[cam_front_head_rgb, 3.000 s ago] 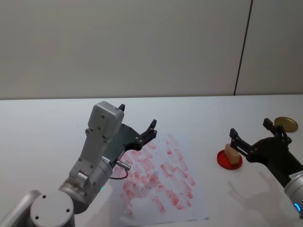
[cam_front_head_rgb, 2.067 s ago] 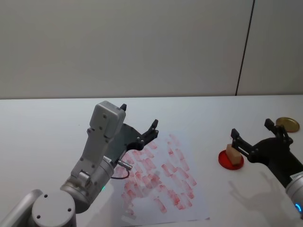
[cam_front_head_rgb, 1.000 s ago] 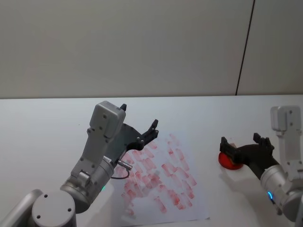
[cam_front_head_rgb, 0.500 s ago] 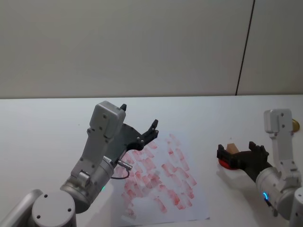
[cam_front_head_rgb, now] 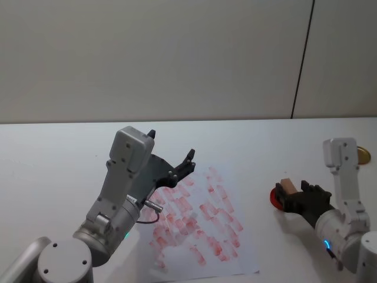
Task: Use the one hand to pick up the stamp and affix it onto the A4 paper.
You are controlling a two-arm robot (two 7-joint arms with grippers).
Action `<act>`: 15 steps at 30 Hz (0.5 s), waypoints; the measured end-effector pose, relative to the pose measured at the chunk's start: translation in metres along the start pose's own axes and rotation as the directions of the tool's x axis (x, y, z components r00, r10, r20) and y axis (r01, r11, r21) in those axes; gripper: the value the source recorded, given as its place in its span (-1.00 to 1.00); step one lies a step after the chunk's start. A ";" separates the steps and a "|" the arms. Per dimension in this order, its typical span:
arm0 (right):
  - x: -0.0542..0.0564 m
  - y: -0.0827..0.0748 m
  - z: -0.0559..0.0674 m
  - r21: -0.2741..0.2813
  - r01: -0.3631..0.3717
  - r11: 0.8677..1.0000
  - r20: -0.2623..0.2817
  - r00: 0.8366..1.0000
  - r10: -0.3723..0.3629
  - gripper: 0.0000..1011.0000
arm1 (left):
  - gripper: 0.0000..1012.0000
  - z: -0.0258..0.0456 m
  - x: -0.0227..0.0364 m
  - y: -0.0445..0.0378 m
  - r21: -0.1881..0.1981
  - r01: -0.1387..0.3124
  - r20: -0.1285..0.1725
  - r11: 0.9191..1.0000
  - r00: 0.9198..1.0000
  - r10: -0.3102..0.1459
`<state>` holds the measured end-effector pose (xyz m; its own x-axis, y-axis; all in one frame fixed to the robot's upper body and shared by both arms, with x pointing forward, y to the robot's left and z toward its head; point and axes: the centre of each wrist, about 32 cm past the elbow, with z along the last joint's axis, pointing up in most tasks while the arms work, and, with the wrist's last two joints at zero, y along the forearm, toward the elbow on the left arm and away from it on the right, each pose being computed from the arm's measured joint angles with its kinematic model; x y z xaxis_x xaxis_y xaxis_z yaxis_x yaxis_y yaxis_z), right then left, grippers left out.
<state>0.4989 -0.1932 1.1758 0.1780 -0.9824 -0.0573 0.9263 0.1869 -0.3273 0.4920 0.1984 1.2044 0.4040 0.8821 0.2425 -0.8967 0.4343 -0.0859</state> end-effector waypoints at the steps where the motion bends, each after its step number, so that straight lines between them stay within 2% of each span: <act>1: 0.000 0.000 0.000 -0.003 0.001 1.000 0.001 1.000 -0.001 0.23 | 0.96 0.0000 0.0000 0.0000 0.000 0.000 0.000 1.000 1.000 0.000; 6: 0.000 0.002 0.000 -0.012 0.007 1.000 0.004 1.000 -0.007 -0.12 | 0.96 0.0000 0.0000 0.0000 0.000 0.000 0.000 1.000 1.000 0.000; 7: 0.000 0.002 0.000 -0.013 0.008 1.000 0.005 1.000 -0.008 -0.12 | 0.96 0.0000 0.0000 0.0000 0.000 0.000 0.000 1.000 1.000 0.000; 10: -0.001 0.002 0.000 -0.020 0.013 1.000 0.008 1.000 -0.013 -0.37 | 0.96 0.0000 0.0000 0.0000 0.000 0.000 0.000 1.000 1.000 0.000; 11: -0.001 0.002 0.000 -0.022 0.014 1.000 0.009 1.000 -0.014 -0.37 | 0.96 0.0000 0.0000 0.0000 0.000 0.000 0.000 1.000 1.000 0.000; 12: -0.001 0.003 0.000 -0.025 0.017 1.000 0.010 1.000 -0.017 -0.49 | 0.96 0.0000 0.0000 0.0000 0.000 0.000 0.000 1.000 1.000 0.000; 15: -0.001 0.003 0.000 -0.032 0.023 0.999 0.012 1.000 -0.022 -0.58 | 0.96 0.0000 0.0000 0.0000 0.000 0.000 0.000 1.000 1.000 0.000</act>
<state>0.5018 -0.1915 1.1749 0.1612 -0.9862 -0.0387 0.9188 0.1642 -0.3589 0.4920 0.1984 1.2044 0.4040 0.8820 0.2425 -0.8967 0.4343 -0.0859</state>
